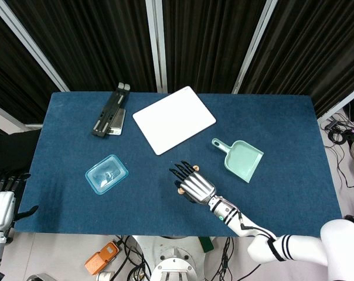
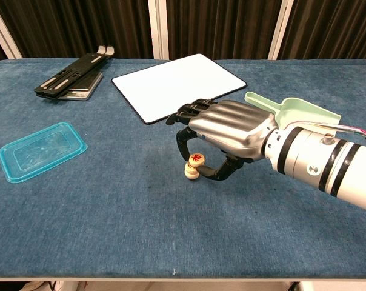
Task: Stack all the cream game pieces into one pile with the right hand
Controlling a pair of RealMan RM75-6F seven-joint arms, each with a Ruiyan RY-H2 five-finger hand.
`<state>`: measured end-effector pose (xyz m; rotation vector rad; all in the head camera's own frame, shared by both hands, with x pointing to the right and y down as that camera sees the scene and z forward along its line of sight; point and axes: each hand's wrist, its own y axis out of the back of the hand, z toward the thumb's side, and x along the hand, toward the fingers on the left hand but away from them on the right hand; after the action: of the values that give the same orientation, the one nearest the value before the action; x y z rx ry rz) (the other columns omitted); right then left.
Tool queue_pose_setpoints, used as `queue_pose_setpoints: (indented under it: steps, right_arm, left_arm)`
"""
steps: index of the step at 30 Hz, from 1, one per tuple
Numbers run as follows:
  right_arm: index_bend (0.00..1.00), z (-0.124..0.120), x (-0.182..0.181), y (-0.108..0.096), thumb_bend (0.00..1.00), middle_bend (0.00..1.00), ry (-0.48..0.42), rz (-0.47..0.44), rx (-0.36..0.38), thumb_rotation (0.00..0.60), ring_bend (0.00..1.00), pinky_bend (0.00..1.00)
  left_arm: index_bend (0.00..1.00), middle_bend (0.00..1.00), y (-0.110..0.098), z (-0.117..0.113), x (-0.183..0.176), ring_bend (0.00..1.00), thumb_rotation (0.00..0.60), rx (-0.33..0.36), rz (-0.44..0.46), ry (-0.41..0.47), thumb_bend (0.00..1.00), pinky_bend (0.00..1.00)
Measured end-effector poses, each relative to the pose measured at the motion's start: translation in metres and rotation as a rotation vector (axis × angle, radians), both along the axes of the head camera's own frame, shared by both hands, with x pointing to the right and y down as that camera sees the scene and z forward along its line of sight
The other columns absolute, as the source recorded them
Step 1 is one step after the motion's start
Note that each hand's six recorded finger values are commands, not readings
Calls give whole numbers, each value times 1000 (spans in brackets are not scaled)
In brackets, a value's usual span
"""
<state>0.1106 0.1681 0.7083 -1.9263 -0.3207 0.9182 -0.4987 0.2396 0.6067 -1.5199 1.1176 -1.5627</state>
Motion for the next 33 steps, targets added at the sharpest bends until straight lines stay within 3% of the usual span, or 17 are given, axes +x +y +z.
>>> queue_pose_setpoints:
  steps: [26,31,33]
  right_arm:
    - [453,0,-3,2,587,152,-8,-3,3,600,6,21]
    - [428,-6,4,-10,573,151,-23,47,24,600,6,21]
    - [411,-6,10,-19,505,151,-14,79,29,600,6,21]
  left_arm:
    - [195,135,1,2,-2,77,600,-4,-4,2,69,0]
    - [195,135,1,1,-2,77,600,0,-3,4,69,0]
    - [195,135,1,2,-2,77,600,-2,-5,4,69,0]
